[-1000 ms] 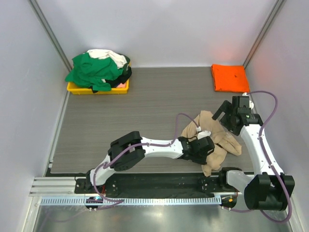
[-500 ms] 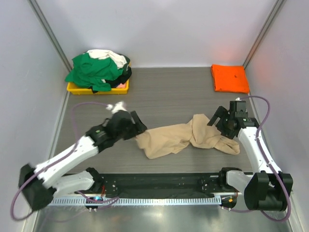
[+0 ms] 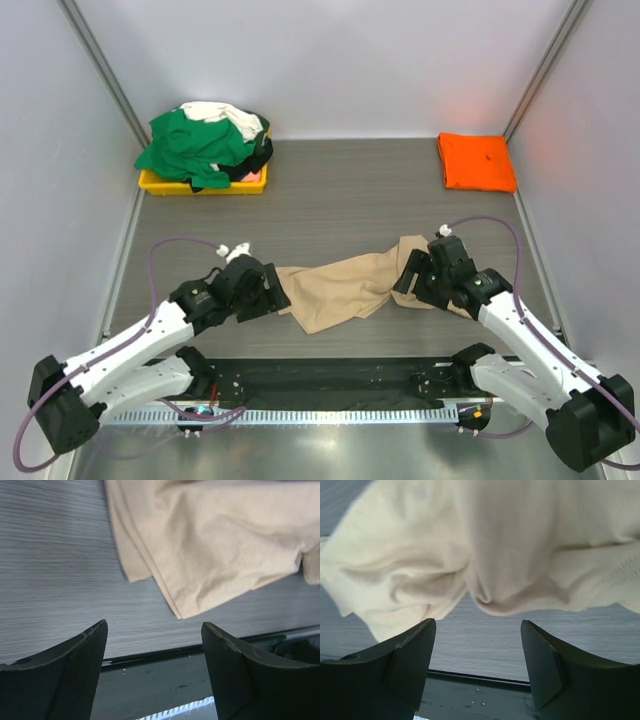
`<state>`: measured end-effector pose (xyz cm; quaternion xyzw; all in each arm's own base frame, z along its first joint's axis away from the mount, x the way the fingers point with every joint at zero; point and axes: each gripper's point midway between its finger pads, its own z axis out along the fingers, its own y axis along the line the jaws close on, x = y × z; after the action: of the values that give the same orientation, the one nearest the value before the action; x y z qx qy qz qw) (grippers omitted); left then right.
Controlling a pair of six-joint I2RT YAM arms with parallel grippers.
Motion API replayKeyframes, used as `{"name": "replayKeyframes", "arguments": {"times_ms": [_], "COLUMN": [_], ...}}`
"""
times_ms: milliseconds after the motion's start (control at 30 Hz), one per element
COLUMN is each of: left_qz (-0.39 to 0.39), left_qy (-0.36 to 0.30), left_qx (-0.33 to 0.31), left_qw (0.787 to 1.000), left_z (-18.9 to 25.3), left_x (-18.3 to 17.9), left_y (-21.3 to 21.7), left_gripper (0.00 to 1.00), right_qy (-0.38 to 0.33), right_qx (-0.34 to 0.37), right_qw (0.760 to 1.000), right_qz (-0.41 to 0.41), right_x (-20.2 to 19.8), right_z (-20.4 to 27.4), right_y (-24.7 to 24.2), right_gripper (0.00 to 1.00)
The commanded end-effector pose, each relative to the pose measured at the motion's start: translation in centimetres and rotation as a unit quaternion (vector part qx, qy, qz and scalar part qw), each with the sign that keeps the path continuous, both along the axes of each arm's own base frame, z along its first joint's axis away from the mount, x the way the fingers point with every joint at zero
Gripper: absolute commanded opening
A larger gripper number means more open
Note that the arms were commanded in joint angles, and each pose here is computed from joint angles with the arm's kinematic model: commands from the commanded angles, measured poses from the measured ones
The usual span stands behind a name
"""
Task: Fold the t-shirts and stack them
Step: Flatten the tshirt out
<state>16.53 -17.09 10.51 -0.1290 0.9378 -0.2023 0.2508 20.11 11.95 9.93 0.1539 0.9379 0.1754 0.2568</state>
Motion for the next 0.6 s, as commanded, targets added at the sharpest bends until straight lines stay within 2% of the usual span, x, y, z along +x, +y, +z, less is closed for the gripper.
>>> {"name": "replayKeyframes", "arguments": {"times_ms": [0,100,267,400,567], "left_qz": [-0.045,-0.082,-0.128,-0.131,-0.124], "left_qy": [-0.024,-0.022,0.026,0.055,0.077], "left_qx": [-0.054,-0.063,-0.036,-0.004,0.018], "left_qw": [0.997,0.994,0.991,0.99,0.989], "left_z": [2.0,1.8,-2.2,-5.3,-7.4], "left_x": [-0.1,-0.6,-1.3,-1.6,-2.2], "left_y": [-4.6,-8.5,-13.4,-14.4,-14.0], "left_gripper": [0.76,0.78,0.82,0.82,0.78], "right_qy": [0.014,0.025,0.039,0.032,0.038], "right_qx": [-0.007,-0.014,-0.033,-0.048,-0.066], "right_qw": [0.999,0.998,0.997,0.996,0.994], "right_qz": [-0.047,-0.051,-0.058,-0.069,-0.072], "right_x": [-0.6,-0.5,0.1,0.6,0.8], "right_z": [-2.2,-3.8,-5.2,-5.3,-6.5], "right_y": [-0.9,-0.9,-1.2,-1.7,-2.2], "right_gripper": [0.75,0.74,0.75,0.75,0.72]}}
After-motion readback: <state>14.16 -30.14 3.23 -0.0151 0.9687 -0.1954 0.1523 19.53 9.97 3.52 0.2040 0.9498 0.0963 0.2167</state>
